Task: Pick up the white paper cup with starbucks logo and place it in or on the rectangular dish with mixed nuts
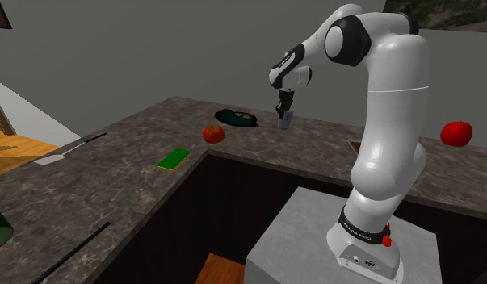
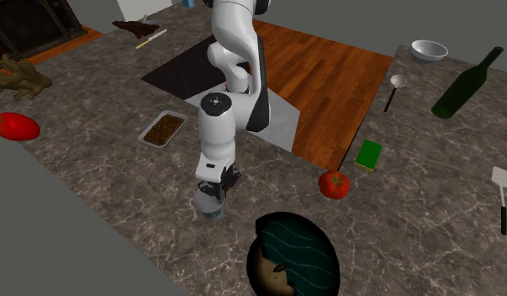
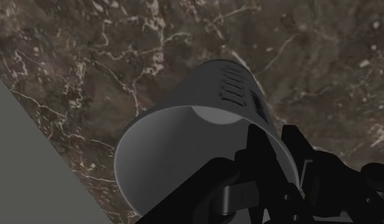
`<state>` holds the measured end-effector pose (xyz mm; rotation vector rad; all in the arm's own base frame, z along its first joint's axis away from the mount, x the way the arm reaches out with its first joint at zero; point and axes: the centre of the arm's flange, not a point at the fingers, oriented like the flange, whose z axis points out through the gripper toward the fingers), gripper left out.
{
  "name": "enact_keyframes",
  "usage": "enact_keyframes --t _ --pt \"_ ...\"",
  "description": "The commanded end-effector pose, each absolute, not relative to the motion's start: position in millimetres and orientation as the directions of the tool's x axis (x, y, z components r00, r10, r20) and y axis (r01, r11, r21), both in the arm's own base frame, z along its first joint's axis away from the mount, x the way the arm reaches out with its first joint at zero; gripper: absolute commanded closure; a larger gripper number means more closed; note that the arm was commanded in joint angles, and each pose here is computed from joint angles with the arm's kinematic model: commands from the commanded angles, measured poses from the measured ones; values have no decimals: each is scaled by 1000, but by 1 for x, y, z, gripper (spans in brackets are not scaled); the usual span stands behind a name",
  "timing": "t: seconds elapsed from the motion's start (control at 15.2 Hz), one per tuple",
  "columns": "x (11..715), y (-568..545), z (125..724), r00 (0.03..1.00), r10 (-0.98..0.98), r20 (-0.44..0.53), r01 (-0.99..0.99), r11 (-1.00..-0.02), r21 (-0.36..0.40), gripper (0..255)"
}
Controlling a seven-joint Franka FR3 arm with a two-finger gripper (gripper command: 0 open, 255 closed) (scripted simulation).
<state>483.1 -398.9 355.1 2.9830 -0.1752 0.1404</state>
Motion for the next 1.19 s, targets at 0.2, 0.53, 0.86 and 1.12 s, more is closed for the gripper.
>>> enact_keyframes --t 0.2,0.53,0.86,1.12 --pt "483 -399 355 989 -109 102 -123 -982 144 255" --pt "483 -399 376 989 -109 102 -123 -982 144 255" --pt "483 -399 403 989 -109 102 -123 -982 144 255" --pt "483 -399 424 989 -109 102 -123 -982 144 255"
